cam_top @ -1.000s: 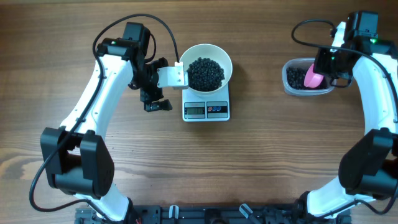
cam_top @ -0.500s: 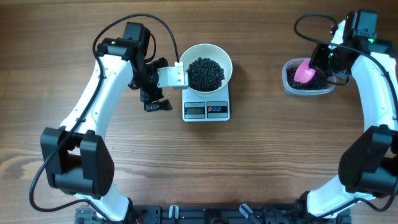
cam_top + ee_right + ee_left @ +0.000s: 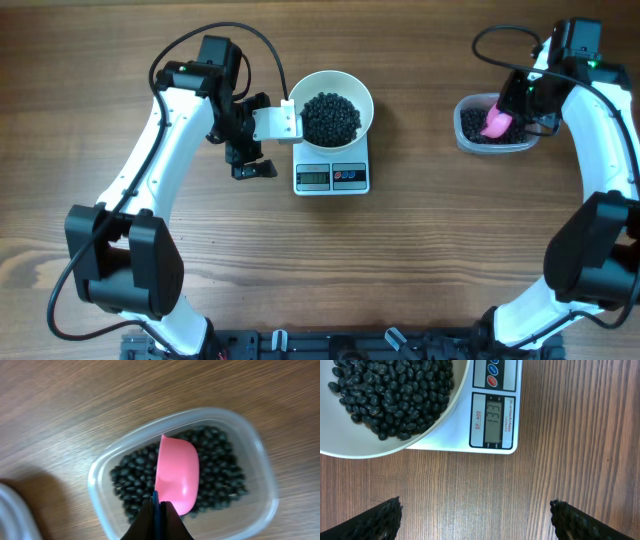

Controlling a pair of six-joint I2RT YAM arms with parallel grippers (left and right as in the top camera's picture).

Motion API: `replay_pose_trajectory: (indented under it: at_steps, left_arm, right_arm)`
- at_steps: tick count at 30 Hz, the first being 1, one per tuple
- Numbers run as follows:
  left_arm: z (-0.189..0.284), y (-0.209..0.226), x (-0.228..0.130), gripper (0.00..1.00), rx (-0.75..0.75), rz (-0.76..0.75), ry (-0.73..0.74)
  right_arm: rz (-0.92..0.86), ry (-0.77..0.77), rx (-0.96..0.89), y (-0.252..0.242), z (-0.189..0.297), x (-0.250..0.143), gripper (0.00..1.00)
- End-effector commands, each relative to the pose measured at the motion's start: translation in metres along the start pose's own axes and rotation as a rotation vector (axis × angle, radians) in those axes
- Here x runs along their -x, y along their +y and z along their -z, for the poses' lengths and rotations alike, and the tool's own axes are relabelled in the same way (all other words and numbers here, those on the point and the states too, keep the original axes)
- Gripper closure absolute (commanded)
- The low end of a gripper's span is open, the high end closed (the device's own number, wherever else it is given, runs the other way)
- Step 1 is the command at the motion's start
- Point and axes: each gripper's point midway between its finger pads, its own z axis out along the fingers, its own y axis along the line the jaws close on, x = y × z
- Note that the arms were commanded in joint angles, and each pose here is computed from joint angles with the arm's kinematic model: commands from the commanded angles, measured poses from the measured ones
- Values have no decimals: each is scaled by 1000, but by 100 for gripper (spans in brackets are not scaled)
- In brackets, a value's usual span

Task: Scoop item into bowl and weigh 150g on scale
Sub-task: 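Drag the scoop through the beans to fill it, right gripper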

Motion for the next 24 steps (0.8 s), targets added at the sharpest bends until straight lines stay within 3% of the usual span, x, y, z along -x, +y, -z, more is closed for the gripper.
replay_pose_trajectory:
  at_steps: [1,24]
  left_arm:
    - [-2,-2,1,0,-14,-10,-23]
    - [-2,-3,1,0,-14,-10,-23]
  right_arm:
    - [-66,50,121,23,-10,-7,96]
    - [-199,66,230,-11,17,-2,96]
